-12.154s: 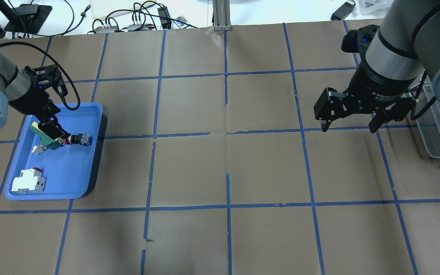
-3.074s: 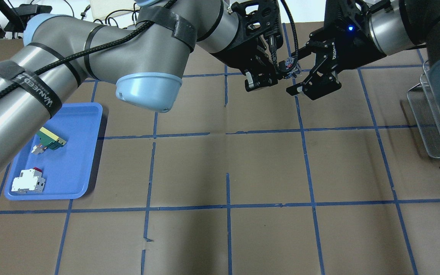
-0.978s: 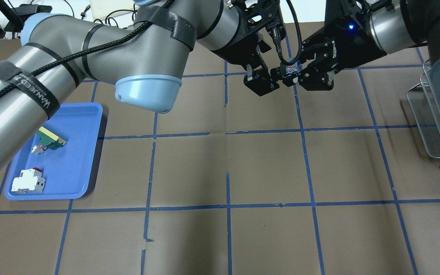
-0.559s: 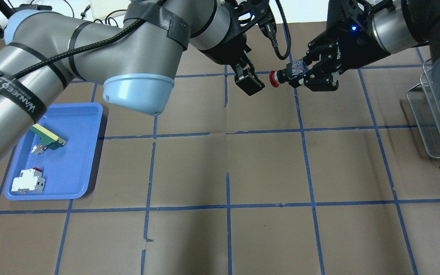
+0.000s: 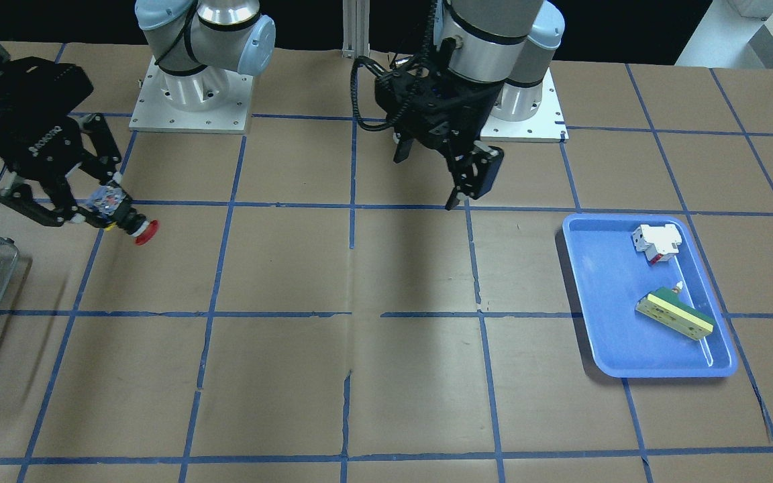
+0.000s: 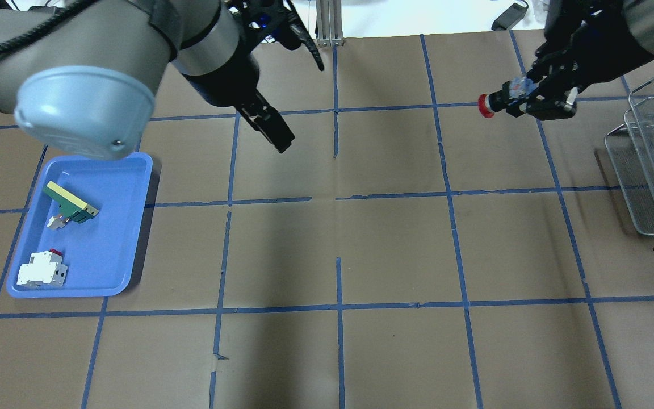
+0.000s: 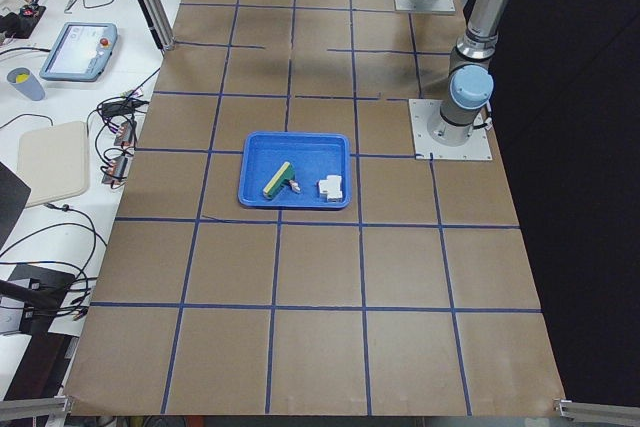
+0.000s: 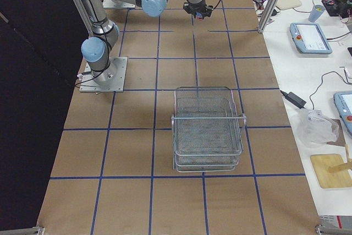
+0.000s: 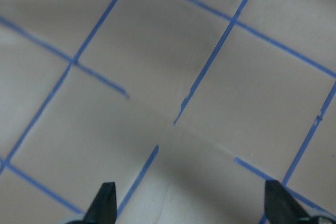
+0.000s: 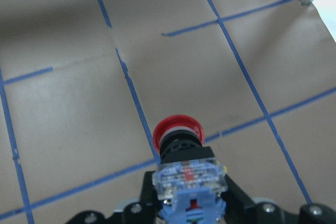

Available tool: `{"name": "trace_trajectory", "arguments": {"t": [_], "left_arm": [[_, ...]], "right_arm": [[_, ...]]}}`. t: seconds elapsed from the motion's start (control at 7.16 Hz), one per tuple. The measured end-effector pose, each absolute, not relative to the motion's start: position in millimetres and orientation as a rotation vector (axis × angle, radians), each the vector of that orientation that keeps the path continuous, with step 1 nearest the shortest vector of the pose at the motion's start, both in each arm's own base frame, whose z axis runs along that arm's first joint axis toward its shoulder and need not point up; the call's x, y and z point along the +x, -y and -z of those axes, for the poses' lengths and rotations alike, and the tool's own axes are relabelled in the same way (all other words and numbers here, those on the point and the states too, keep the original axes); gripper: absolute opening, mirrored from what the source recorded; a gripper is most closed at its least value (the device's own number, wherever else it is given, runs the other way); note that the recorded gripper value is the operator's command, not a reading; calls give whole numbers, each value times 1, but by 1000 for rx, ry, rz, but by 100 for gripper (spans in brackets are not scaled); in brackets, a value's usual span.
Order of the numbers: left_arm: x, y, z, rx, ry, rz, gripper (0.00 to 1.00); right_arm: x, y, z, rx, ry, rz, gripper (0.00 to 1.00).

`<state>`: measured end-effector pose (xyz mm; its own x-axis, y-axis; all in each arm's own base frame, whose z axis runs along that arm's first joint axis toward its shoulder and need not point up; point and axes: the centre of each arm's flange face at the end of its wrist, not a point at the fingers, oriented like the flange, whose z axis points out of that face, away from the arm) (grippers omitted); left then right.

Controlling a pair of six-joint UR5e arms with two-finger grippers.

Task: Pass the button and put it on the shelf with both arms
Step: 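Open the left gripper and withdraw it while the right gripper carries the button away, then lower the button into the wire mesh basket and open the right gripper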

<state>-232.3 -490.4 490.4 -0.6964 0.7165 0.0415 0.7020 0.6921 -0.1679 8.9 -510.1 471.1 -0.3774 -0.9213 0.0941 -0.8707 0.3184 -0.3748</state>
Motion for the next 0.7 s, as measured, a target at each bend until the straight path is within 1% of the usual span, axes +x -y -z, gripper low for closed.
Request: {"name": "trace_trajectory", "arguments": {"t": [0.28, 0.7], "left_arm": [[-175, 491, -498, -880, 2904, -154, 100], [-133, 479, -493, -469, 3071, -105, 100]], "right_arm": [[-54, 504, -471, -1604, -2625, 401, 0], [-114, 498, -475, -1619, -2821, 122, 0]]}}
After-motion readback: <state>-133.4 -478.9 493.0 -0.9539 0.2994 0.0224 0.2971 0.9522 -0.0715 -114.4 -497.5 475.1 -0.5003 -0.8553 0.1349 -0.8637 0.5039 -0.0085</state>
